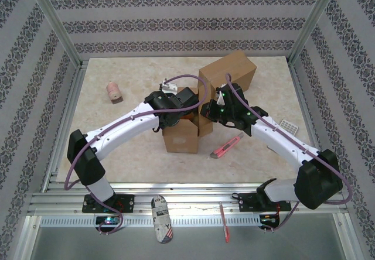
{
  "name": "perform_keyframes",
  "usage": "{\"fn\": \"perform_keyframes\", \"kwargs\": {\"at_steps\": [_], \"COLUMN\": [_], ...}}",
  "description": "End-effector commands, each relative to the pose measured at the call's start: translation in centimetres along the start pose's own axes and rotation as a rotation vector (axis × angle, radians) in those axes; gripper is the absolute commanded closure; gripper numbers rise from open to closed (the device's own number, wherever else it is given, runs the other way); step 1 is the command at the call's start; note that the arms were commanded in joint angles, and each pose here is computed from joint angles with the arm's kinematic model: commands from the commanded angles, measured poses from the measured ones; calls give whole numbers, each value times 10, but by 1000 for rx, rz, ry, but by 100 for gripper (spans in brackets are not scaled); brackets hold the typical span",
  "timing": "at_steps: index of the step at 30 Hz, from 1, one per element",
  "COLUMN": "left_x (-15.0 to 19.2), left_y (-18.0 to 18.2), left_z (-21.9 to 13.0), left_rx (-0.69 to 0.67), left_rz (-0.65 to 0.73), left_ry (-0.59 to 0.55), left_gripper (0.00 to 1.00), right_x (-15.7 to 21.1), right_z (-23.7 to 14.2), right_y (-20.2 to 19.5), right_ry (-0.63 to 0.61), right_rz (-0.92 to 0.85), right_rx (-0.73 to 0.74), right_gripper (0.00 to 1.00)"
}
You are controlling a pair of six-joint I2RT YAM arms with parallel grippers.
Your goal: Unpack the express box
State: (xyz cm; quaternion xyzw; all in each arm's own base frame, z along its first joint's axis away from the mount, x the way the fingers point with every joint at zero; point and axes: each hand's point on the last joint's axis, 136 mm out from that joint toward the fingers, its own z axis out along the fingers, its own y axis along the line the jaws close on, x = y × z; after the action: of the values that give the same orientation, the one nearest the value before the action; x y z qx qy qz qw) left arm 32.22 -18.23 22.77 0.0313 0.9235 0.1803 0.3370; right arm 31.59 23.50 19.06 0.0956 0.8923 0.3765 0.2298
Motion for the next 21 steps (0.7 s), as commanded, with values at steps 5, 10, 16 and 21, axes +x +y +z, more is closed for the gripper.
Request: {"fn": "perform_keyframes", "kwargs": {"at_steps": [5,10,16,21], "left_x": [4,-17,-52,-73], "left_y": [15,-5,-29,-58], "left_z": [-9,-34,-74,-93], "left_rx": [82,282,495,620], "left_rz": [49,58,163,340], "left_ry": [0,-74,-194,-291], "left_gripper": [64,38,28,34], "right_x": [-10,-13,-14,-11], "right_z": [-9,-14,-18,-16], "right_y": [-7,7,14,12], "right_ry": [-45,-37,-14,10], "right_rz": [-19,-65,-99,-99], "right_rx": [16,-25,-36,-38], "right_gripper": [100,100,100,100]}}
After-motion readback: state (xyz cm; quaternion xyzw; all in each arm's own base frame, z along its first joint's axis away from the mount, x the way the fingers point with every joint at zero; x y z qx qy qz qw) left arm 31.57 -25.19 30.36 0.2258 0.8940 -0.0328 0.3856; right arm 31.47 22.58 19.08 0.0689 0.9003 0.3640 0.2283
